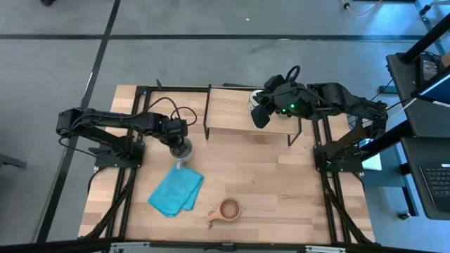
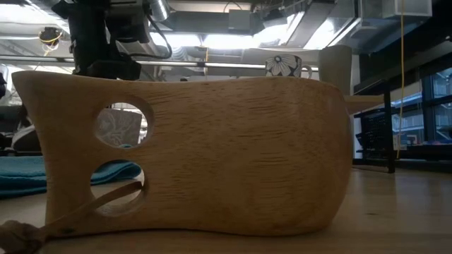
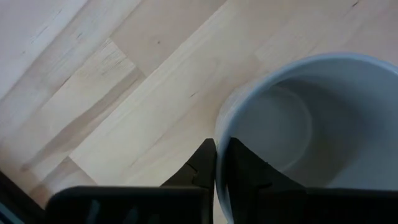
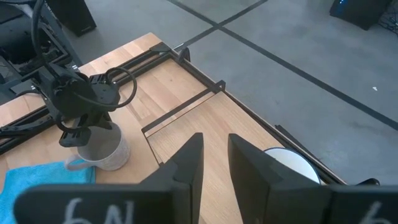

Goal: Stack small to large cups/mugs on shelf
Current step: Put the gray mug on the shelf

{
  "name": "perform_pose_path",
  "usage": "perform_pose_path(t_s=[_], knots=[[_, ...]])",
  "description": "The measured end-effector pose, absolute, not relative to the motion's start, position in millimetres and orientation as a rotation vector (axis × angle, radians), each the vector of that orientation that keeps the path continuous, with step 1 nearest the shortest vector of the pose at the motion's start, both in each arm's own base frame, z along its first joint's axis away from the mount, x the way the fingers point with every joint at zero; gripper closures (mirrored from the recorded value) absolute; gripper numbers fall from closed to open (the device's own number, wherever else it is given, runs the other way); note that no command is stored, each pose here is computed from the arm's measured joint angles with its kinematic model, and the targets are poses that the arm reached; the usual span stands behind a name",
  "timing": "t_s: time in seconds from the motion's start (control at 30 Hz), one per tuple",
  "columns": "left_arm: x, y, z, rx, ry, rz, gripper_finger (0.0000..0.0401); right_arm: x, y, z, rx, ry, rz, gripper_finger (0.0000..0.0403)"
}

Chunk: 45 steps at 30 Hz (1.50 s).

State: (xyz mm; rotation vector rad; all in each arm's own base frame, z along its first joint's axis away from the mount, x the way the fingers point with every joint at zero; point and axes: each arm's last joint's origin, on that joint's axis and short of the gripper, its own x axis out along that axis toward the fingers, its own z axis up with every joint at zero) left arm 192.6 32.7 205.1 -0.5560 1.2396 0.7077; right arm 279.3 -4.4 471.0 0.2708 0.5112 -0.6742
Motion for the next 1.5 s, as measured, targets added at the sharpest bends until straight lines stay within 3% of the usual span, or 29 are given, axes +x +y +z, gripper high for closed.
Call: perform_pose_path(t_s=[0.3, 0.63, 0.97, 1.5], knots=[[192, 32, 208, -0.581, 1.245, 0.685, 0.0388, 279, -4, 471, 0.271, 0.511, -0.674, 0.0327], [193, 41, 247, -0.550, 1.281, 0.683, 0.0391, 279, -4, 471, 0.271, 0.511, -0.674, 0.0327], [199, 48, 302, -0.569, 1.180, 0.611, 0.0391, 279, -4, 471, 0.269, 0.512, -0.674, 0.0327], [208, 89, 399, -0.548, 0.934, 0.654, 0.0391, 279, -5, 471, 0.265, 0.503, -0.696, 0.0327]])
